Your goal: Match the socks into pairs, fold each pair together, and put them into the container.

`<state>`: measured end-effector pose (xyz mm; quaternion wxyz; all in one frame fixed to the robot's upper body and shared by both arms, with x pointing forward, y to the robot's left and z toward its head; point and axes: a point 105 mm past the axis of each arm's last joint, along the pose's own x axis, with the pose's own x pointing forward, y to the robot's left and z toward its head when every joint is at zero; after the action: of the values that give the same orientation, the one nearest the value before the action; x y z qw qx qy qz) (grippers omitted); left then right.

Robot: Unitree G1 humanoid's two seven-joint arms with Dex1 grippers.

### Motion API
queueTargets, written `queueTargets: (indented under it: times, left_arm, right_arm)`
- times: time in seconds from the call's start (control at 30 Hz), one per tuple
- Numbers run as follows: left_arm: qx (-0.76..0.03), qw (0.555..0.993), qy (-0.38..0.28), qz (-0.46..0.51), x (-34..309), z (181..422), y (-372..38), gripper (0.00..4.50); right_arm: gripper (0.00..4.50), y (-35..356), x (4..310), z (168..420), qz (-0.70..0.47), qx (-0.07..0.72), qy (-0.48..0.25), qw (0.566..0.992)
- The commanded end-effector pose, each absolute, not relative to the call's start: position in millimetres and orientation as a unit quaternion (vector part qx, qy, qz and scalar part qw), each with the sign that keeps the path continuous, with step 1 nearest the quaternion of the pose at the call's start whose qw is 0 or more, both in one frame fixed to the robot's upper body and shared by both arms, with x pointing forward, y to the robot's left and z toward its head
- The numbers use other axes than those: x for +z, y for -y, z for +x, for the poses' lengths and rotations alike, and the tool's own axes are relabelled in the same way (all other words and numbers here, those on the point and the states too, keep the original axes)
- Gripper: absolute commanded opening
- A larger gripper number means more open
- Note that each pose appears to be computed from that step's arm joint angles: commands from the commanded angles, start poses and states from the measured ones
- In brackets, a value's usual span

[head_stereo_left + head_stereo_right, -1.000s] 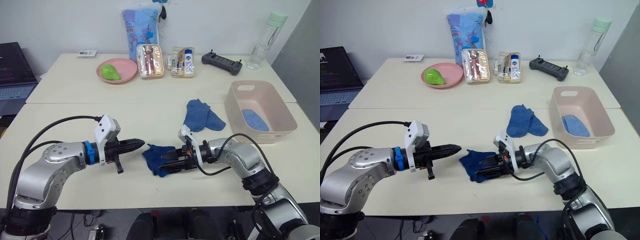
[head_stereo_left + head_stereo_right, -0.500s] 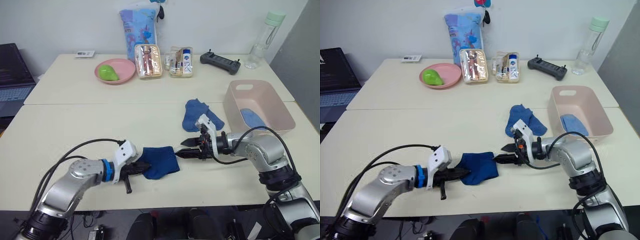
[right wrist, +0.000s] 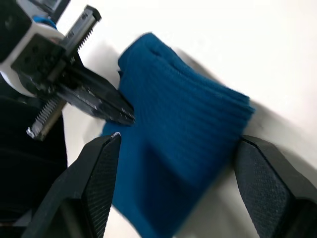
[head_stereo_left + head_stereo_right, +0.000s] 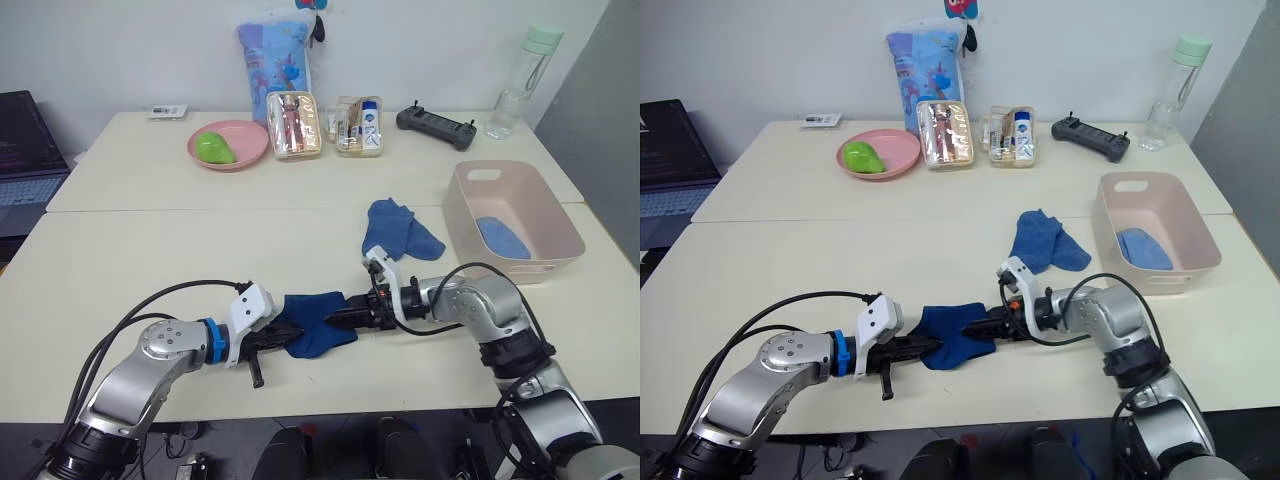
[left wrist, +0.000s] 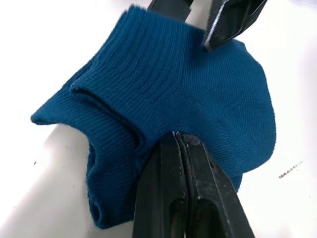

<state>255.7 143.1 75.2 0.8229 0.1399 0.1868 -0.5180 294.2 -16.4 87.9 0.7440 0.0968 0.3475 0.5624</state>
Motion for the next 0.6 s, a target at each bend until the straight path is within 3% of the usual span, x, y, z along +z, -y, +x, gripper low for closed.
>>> queueTargets:
  times: [0.03, 0.07, 0.17, 0.33, 0.47, 0.5, 0.6]
  left_arm:
    - [-0.513, 0.829, -0.183, 0.129, 76, 256, -141, 0.00]
    - [-0.513, 0.829, -0.182, 0.129, 76, 255, -141, 0.00]
    - [-0.512, 0.832, -0.178, 0.118, 78, 254, -139, 0.00]
    - [-0.511, 0.834, -0.172, 0.117, 81, 253, -140, 0.00]
    - [-0.512, 0.842, -0.131, 0.109, 100, 256, -140, 0.00]
    - [-0.513, 0.843, -0.123, 0.106, 104, 256, -140, 0.00]
    - [-0.521, 0.847, -0.080, 0.066, 140, 255, -135, 0.63]
  right_arm:
    - [3.61, 5, 84, 285, 0.087, 0.583, -0.356, 0.725]
    - [3.61, 4, 83, 283, 0.082, 0.584, -0.356, 0.724]
    - [3.01, 4, 81, 280, 0.077, 0.589, -0.356, 0.721]
    - [1.21, 5, 82, 283, 0.081, 0.585, -0.352, 0.726]
    - [0.06, 14, 90, 291, 0.080, 0.576, -0.332, 0.743]
    - [0.05, 17, 92, 293, 0.081, 0.573, -0.326, 0.748]
    - [0.05, 36, 117, 301, 0.081, 0.567, -0.289, 0.767]
